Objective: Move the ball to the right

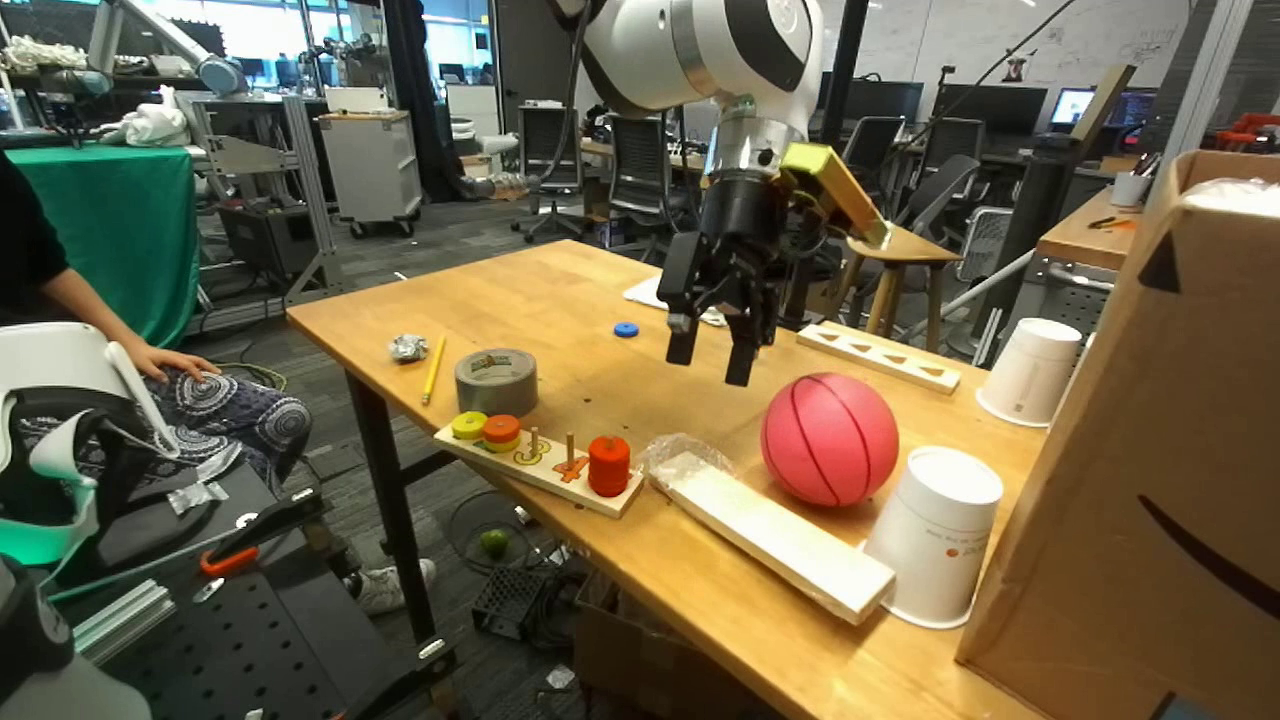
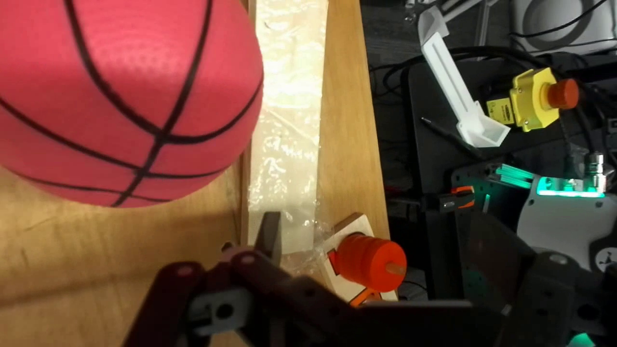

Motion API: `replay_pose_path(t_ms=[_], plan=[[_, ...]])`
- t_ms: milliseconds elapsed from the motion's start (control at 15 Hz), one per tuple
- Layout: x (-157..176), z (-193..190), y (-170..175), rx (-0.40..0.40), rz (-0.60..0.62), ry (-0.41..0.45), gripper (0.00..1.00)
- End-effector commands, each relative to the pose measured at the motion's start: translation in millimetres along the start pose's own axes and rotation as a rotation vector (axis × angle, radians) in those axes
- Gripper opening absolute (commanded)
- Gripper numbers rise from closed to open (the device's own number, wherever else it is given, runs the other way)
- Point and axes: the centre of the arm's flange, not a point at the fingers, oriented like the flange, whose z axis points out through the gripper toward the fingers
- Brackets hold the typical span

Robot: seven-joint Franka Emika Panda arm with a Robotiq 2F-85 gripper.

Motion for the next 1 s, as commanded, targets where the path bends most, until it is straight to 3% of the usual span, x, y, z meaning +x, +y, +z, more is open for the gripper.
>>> replay_pose_path(t_ms=[0,200,467,600,933], plan=[[-6.9,21.0,19.9,0.098,-0.022,-0.019,1.00],[-8.8,39.3,27.2,0.156,-0.023,-0.019,1.00],[-6.5,43.2,31.2,0.136,-0.020,-0.044,1.00],[-0.6,37.2,30.2,0.081,-0.015,-0.068,1.00],[26.6,11.6,44.9,-0.155,0.027,-0.214,1.00]])
